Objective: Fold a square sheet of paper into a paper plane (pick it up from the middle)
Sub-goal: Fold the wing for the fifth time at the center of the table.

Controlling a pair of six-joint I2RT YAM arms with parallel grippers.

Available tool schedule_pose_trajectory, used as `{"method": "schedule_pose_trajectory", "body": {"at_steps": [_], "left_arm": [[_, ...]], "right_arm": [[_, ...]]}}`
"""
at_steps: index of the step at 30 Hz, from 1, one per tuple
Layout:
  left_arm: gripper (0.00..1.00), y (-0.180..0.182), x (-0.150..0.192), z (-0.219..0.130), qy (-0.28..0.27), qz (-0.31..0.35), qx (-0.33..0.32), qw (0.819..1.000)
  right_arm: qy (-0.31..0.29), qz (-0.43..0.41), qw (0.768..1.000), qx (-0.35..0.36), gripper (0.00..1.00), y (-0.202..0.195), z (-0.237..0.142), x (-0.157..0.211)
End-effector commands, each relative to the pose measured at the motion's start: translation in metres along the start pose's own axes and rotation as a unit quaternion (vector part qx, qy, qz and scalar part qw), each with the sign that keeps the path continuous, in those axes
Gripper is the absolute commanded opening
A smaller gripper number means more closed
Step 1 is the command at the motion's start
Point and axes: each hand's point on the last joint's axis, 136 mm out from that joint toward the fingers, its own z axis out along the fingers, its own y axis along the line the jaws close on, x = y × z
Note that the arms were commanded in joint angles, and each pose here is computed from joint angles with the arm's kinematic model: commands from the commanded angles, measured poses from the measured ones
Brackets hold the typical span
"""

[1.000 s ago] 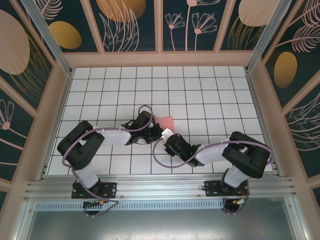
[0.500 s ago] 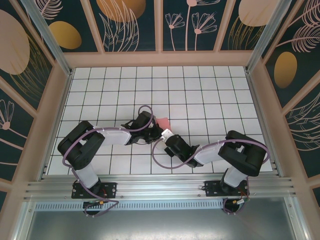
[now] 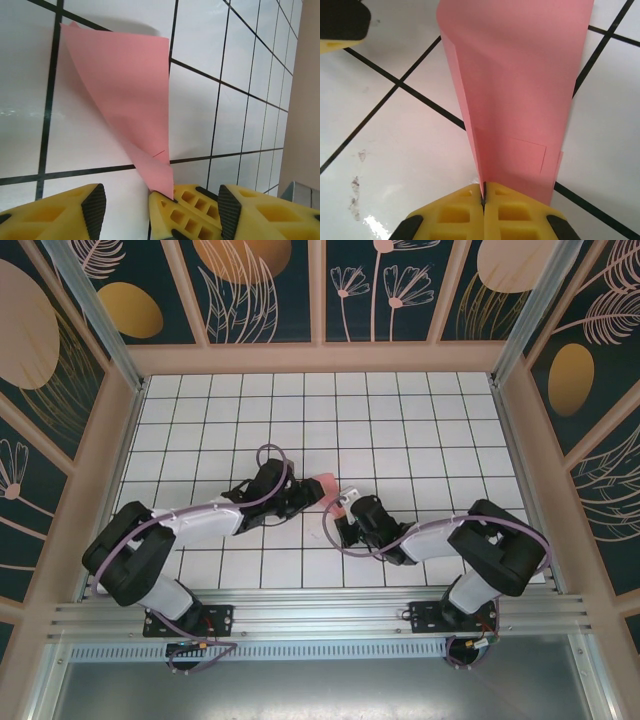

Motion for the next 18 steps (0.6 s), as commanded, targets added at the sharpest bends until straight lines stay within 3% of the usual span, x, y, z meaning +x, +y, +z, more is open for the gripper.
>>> {"method": "schedule_pose_trajectory", "body": {"at_steps": [1, 7, 18], "left_arm": [[0.63, 0.007, -0.007, -0.007, -0.029, -0.002, -0.005, 1.0], [0.63, 0.001, -0.009, -0.01, -0.037, 0.004, 0.016, 0.999], [0.5, -0.018, 0.007, 0.005, 0.015, 0.025, 0.076, 0.997]], "right_arm": [[-0.016, 0.063, 0.994, -0.088, 0.0, 0.021, -0.01, -0.01], [-0.025, 0.138, 0.979, -0.147, 0.0, 0.019, -0.019, -0.019], [0.041, 0.247, 0.948, -0.198, 0.0, 0.011, -0.007, -0.001]]}}
